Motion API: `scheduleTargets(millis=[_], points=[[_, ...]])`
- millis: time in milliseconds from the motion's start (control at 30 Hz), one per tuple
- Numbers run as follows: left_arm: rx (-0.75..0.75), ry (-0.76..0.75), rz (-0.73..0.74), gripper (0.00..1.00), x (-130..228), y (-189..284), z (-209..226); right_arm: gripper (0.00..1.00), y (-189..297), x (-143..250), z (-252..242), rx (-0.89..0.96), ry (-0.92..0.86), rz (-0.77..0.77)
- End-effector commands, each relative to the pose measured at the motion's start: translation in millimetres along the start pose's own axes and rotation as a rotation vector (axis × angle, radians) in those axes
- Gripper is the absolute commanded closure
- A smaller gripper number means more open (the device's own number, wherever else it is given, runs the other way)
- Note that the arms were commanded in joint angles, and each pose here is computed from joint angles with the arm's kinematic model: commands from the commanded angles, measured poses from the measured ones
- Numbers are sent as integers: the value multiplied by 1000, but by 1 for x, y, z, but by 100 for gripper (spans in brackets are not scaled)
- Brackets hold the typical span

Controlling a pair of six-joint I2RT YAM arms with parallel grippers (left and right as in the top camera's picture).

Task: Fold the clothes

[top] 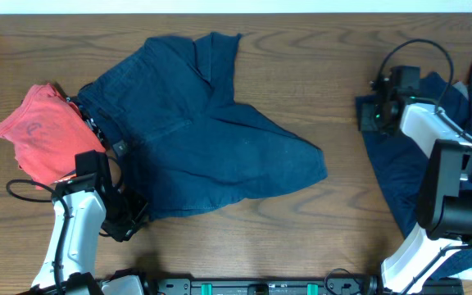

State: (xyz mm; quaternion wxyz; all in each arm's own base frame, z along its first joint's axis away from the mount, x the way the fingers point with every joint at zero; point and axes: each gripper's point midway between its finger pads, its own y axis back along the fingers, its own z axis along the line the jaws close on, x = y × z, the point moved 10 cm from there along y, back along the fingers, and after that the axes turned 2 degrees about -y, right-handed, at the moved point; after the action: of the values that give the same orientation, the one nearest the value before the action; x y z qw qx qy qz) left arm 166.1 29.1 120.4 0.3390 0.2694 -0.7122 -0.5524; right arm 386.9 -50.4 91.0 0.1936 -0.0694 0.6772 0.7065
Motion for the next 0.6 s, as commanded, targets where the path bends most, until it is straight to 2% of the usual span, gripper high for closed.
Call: scheduleTargets(millis=[0, 67, 167, 267, 367, 467, 567], points=[[-23, -13, -6, 94, 1, 0, 4, 99, -19, 10, -30, 46, -87, 55], [-23, -12, -6, 91, 1, 0, 4, 99, -19, 11, -46, 76, -122, 55], [-21, -12, -2, 77, 1, 0, 4, 97, -15, 12, -76, 142, -192, 43], [-21, -12, -2, 76, 1, 0, 4, 93, -9, 17, -108, 221, -318, 38], [-22, -12, -2, 76, 1, 0, 4, 82, 5, 18, -132, 182, -458, 29], [-21, -13, -4, 76, 1, 0, 4, 70, 27, 7, -134, 24, -479, -18], [-19, -13, -6, 75, 0, 0, 3, 58, 60, -9, -124, -57, -451, -84]])
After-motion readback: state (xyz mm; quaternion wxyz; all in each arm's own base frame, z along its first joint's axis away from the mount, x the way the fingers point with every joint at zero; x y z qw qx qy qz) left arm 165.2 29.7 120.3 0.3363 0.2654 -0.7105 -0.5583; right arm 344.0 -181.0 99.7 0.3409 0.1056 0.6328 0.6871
